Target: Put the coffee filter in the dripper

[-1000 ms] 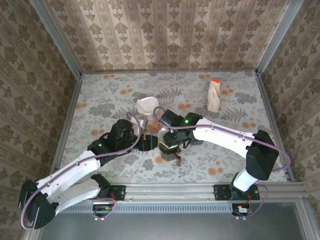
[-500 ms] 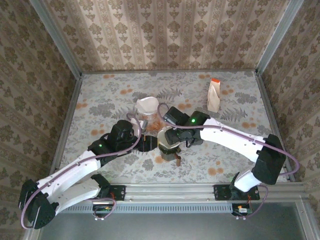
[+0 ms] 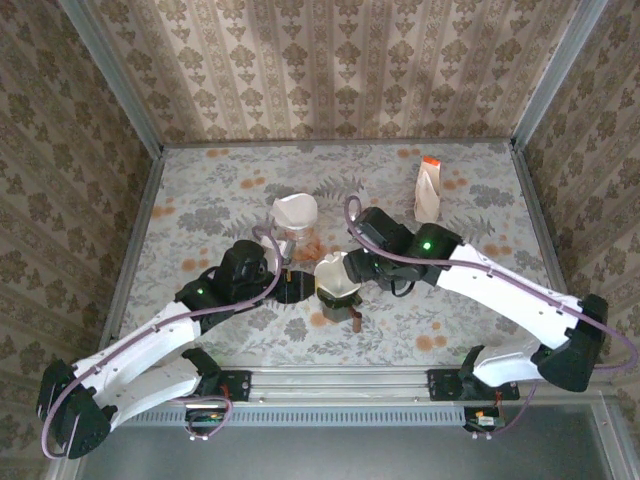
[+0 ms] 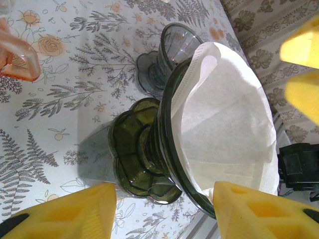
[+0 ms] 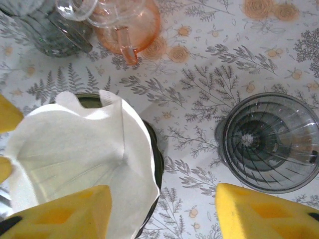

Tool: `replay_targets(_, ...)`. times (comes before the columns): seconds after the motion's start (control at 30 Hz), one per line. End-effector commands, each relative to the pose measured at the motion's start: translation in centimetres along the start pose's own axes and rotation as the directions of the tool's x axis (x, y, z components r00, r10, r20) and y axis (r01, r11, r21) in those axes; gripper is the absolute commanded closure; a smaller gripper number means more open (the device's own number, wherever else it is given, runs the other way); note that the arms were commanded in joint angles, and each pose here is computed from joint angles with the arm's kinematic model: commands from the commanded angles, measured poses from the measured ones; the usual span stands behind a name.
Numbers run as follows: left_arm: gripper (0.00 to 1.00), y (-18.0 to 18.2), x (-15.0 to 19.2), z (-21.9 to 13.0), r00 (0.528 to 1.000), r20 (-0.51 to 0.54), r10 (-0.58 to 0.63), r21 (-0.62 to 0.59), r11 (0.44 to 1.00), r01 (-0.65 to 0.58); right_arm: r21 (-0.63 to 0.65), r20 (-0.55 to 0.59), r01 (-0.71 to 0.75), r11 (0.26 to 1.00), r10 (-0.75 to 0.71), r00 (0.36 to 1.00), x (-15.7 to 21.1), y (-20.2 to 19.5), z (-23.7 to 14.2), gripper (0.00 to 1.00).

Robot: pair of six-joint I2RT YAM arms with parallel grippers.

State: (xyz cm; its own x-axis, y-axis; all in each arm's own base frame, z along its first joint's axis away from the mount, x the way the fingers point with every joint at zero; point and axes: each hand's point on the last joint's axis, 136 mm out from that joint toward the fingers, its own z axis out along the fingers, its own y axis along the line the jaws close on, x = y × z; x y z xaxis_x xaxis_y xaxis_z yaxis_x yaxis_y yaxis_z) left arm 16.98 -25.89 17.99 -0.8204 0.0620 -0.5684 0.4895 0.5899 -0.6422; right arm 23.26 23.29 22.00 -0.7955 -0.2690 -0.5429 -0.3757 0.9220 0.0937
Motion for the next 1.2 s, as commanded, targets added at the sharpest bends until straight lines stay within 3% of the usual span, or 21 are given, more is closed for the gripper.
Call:
replay_targets(0.0, 0.44, -0.3, 0.0, 0.1, 1.000, 0.009, 0.001, 0.018, 1.000, -0.001, -0.075, 0.020, 0.036, 0.997, -0.035, 0.999, 0.7, 1.1, -1.2, 0.49)
replay_targets(0.1, 0.43, -0.3, 0.0, 0.0, 1.000, 0.012, 0.001, 0.019, 1.000, -0.001, -0.151, 0.061, 0.080, 0.985, -0.072, 0.996, 0.5, 2.9, -2.2, 0.59)
replay_targets(0.23, 0.43, -0.3, -0.1, 0.1, 1.000, 0.011, 0.000, 0.019, 1.000, 0.000, -0.216, 0.025, 0.130, 0.968, -0.128, 0.992, 0.9, 5.3, -1.6, 0.70)
replay_targets(0.53, 0.43, -0.2, 0.0, 0.1, 1.000, 0.012, -0.002, 0.015, 1.000, 0.002, -0.222, -0.045, 0.164, 0.961, -0.178, 0.983, 1.8, 7.2, 0.6, 0.83)
replay_targets(0.83, 0.43, -0.3, -0.1, 0.2, 1.000, 0.014, 0.000, 0.019, 1.000, 0.000, -0.247, -0.122, 0.176, 0.953, -0.211, 0.970, 3.9, 8.1, 1.7, 0.87)
replay_targets(1.07, 0.42, -0.2, -0.1, 0.3, 1.000, 0.011, -0.004, 0.015, 1.000, 0.003, -0.242, -0.101, 0.183, 0.953, -0.213, 0.972, 3.3, 8.1, 1.0, 0.87)
replay_targets(1.17, 0.41, -0.2, -0.1, 0.3, 1.000, 0.012, -0.005, 0.014, 1.000, 0.005, -0.214, -0.062, 0.180, 0.960, -0.197, 0.978, 2.4, 7.6, 0.5, 0.77)
